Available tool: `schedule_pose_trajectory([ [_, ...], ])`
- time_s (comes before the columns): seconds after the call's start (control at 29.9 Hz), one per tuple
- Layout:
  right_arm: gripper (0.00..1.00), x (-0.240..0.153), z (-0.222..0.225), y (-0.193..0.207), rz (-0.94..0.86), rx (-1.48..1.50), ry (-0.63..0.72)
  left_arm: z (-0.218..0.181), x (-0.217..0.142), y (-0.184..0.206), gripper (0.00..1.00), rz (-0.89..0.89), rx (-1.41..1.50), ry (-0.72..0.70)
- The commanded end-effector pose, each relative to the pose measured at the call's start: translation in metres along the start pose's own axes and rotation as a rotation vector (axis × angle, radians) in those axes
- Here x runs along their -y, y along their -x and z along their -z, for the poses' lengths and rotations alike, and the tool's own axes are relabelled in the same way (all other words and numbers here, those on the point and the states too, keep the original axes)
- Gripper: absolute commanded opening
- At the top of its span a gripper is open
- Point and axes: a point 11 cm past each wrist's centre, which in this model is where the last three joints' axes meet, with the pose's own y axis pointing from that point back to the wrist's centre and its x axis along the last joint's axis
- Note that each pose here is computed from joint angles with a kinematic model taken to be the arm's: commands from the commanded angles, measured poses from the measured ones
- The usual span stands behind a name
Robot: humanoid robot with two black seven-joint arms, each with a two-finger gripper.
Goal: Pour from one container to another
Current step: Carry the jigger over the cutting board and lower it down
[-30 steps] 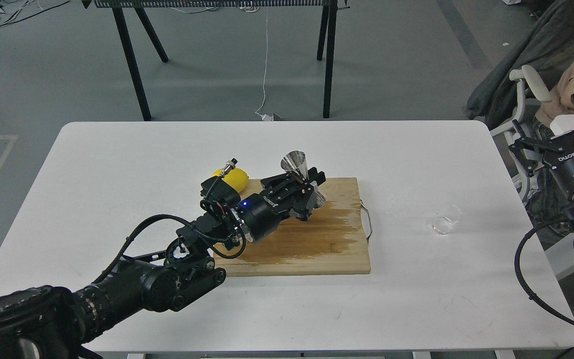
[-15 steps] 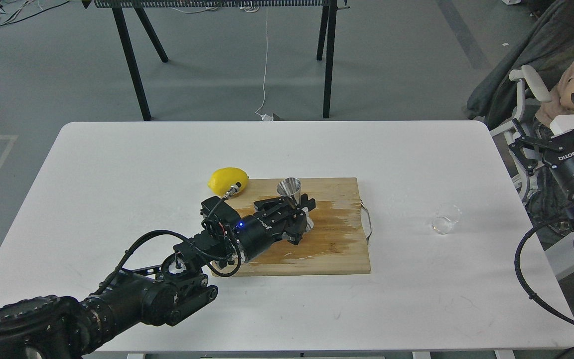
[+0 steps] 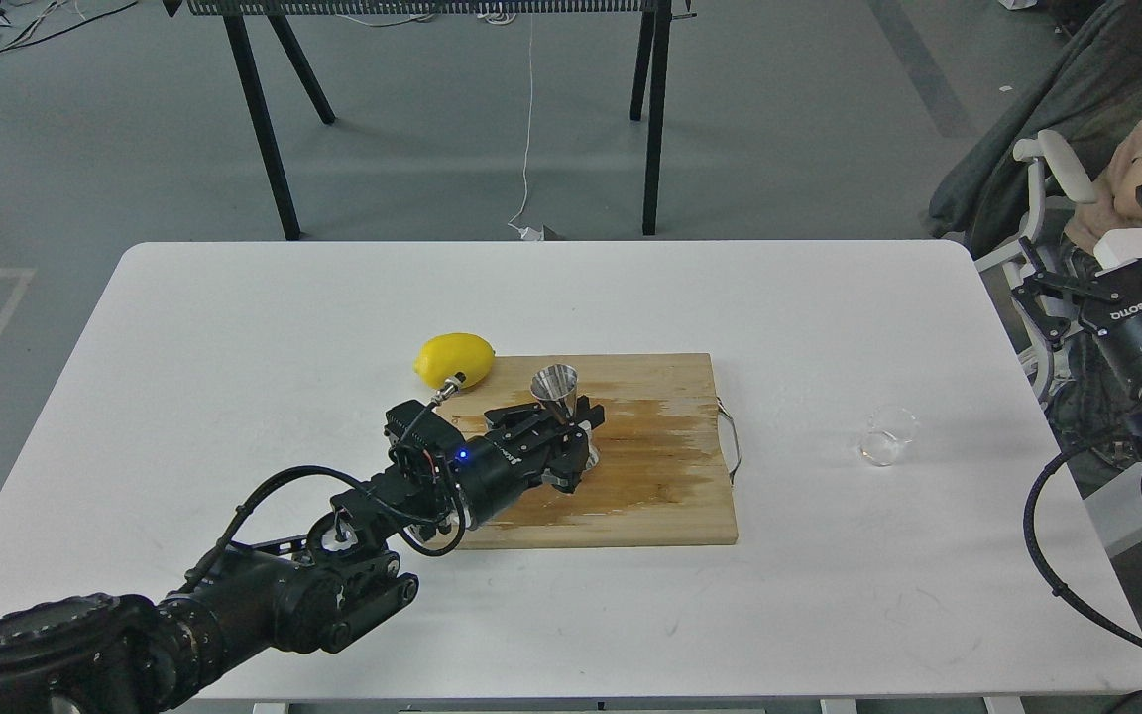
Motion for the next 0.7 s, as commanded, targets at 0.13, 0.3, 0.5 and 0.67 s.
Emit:
schedule_pose_trajectory([
  [0.13,0.98,-0.0001,-0.0001,0.0001,0.000,0.001,0.000,0.0001,-0.0001,0.0000,0.26,-0.001,-0.001,-0.001],
  [0.3,0.98,-0.0001,-0.0001,0.0001,0.000,0.001,0.000,0.0001,-0.0004,0.0007,0.32,0.000,-0.002,-0.001],
  [0.5,0.98,-0.0002,0.0005,0.0001,0.000,-0.001,0.000,-0.0007,-0.0013,0.0026,0.34,0.003,-0.005,-0.001],
  [0.67,0.98,-0.0001,-0.0001,0.0001,0.000,0.001,0.000,-0.0012,-0.0015,0.0032,0.43,0.003,-0.007,0.000],
])
